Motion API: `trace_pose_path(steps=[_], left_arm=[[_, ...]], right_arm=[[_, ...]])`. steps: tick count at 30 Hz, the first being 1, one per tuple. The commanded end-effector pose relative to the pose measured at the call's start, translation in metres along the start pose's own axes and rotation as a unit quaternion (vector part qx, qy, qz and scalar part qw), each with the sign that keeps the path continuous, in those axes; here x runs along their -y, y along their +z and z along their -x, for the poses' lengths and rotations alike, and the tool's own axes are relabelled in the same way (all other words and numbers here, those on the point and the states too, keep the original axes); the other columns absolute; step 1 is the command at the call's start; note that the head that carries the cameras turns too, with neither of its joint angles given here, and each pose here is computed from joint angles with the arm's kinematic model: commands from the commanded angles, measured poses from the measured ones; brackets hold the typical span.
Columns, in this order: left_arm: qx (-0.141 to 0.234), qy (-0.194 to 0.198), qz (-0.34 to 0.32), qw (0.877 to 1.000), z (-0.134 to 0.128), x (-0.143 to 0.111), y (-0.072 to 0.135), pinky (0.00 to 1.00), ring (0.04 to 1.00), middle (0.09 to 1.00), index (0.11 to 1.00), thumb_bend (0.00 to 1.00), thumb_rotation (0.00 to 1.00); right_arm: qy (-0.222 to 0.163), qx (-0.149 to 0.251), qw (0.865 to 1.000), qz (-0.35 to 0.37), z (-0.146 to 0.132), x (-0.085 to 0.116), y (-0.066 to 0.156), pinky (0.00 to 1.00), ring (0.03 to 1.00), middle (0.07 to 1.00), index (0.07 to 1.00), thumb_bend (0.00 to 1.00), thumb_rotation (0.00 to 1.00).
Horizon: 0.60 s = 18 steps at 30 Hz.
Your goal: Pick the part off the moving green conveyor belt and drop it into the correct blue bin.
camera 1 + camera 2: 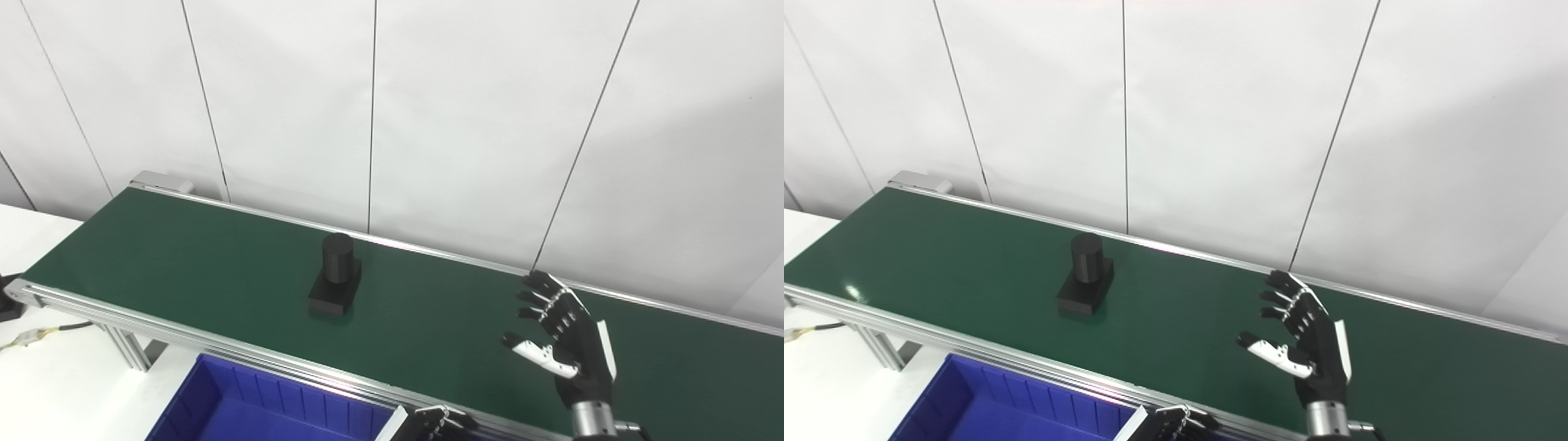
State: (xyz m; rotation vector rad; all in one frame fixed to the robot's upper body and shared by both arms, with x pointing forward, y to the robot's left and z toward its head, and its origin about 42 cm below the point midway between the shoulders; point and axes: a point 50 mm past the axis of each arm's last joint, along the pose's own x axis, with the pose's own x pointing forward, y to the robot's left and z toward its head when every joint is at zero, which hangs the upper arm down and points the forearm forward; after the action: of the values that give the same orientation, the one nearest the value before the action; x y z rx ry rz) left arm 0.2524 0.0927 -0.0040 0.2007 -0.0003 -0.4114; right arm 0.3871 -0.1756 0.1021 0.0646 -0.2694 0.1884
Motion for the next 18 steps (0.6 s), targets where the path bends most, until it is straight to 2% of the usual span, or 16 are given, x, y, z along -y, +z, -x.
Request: trace_pose_path(steps=[1,7,10,18], left_arm=[[0.044,0.007,0.008,0.999,-0.009,-0.004,0.016,0.6,0.634,0.661,0.671,0.96,0.0],[0.046,0.008,0.004,0.999,-0.008,-0.005,0.016,0.6,0.63,0.659,0.67,0.95,0.0],[0.046,0.007,0.01,0.999,-0.007,-0.005,0.016,0.6,0.631,0.662,0.672,0.95,0.0],[0.047,0.009,0.007,0.999,-0.005,-0.007,0.017,0.59,0.628,0.664,0.674,0.94,0.0]], right_arm=[[0.009,0.045,0.999,0.008,-0.023,-0.007,0.017,0.6,0.703,0.781,0.77,0.85,0.15],[0.007,0.033,0.999,0.007,-0.041,-0.015,0.014,0.58,0.677,0.775,0.767,0.87,0.15],[0.006,0.027,1.0,0.009,-0.049,-0.019,0.013,0.56,0.674,0.774,0.766,0.86,0.11],[0.01,0.015,1.0,0.014,-0.064,-0.029,0.011,0.54,0.672,0.777,0.777,0.9,0.16]])
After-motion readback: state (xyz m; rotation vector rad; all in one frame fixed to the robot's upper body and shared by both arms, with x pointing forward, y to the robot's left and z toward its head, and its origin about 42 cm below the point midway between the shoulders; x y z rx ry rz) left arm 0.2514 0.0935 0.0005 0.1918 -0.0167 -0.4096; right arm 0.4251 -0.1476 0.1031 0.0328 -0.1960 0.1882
